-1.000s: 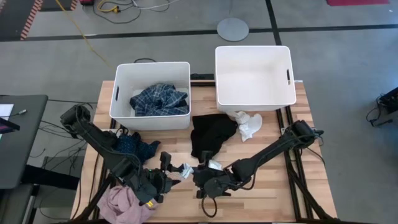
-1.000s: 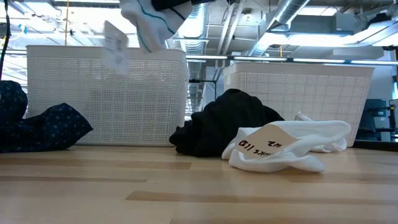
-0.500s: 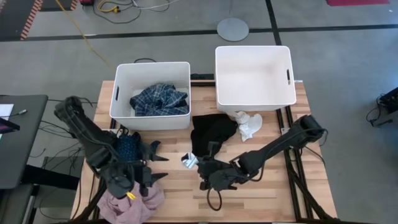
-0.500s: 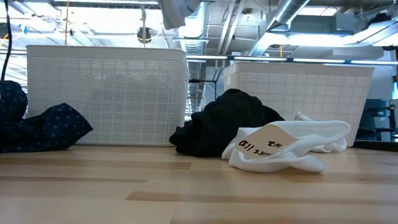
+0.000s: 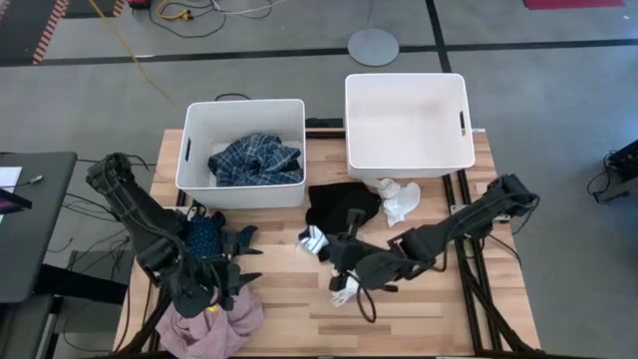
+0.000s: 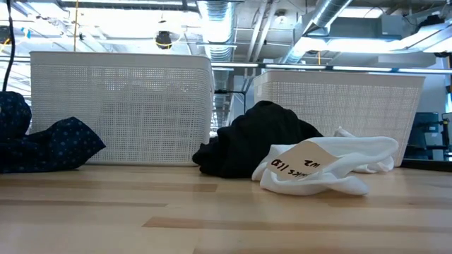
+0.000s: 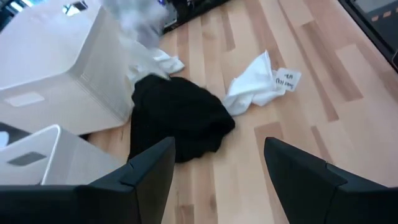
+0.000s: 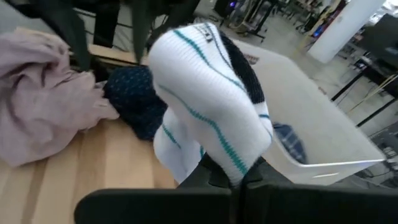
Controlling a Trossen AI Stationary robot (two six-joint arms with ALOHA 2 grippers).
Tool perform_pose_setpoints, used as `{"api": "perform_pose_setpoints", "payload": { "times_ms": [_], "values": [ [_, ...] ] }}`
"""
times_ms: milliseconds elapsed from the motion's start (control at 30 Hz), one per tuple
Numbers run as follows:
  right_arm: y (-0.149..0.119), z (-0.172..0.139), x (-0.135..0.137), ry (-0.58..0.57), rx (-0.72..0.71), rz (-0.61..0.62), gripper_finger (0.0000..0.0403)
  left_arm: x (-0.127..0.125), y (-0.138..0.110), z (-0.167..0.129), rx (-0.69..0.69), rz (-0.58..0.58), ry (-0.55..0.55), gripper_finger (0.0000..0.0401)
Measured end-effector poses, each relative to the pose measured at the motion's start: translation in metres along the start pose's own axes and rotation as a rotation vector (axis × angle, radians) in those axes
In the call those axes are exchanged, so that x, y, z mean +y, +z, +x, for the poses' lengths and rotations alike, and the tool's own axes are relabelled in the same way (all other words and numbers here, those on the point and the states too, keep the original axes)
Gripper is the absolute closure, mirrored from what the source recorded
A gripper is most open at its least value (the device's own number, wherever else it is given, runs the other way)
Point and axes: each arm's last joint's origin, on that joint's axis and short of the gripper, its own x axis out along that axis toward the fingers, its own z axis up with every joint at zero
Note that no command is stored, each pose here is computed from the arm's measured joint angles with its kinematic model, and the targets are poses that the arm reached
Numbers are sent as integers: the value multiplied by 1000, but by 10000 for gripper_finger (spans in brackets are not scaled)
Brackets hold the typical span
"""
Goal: Sort clothes
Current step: Put the white patterned sock into the right laundry bin
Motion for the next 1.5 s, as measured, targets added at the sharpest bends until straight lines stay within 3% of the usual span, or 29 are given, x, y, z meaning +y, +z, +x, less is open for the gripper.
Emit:
{"api": "perform_pose_setpoints", "payload": {
  "times_ms": [467, 667, 1500],
  "values": [
    [21, -13, -63, -109, -49, 15, 402, -7, -4, -9, -1, -21, -32, 158],
    [20, -10, -96, -196, -8, 17, 402, -9, -4, -10, 2, -37, -53, 158],
    [-54, 19, -219, -625, 491, 217, 402, -12, -7, -8, 36, -74, -83, 158]
  ]
}}
